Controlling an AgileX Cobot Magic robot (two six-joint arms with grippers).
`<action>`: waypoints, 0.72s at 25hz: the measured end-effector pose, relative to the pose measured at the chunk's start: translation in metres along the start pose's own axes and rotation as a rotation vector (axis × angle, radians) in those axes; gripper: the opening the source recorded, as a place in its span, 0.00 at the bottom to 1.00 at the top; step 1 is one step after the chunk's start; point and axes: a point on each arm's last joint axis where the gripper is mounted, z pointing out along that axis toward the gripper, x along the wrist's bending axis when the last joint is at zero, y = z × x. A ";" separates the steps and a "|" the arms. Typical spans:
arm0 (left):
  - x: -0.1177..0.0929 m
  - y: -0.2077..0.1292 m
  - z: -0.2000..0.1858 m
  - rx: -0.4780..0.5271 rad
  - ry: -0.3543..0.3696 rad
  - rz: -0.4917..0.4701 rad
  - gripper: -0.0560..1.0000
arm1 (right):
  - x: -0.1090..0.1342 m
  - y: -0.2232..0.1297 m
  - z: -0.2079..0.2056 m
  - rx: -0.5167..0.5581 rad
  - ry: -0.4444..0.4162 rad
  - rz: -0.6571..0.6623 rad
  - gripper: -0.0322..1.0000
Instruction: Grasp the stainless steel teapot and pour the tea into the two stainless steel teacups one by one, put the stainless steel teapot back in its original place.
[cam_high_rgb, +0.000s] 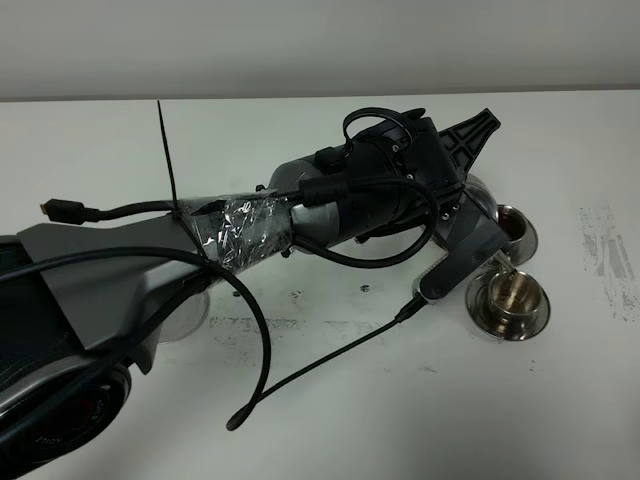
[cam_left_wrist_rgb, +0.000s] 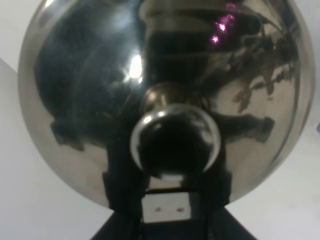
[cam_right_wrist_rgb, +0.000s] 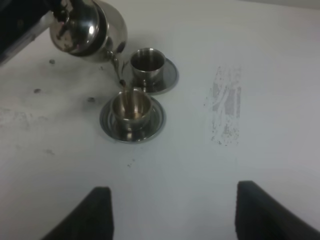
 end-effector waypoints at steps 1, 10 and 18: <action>0.000 0.000 0.000 0.003 0.001 0.009 0.23 | 0.000 0.000 0.000 0.000 0.000 0.000 0.52; 0.001 -0.001 0.000 0.008 0.009 0.021 0.23 | 0.000 0.000 0.000 0.000 0.000 0.000 0.52; 0.002 -0.002 0.000 0.021 0.016 0.037 0.23 | 0.000 0.000 0.000 0.000 0.000 0.000 0.52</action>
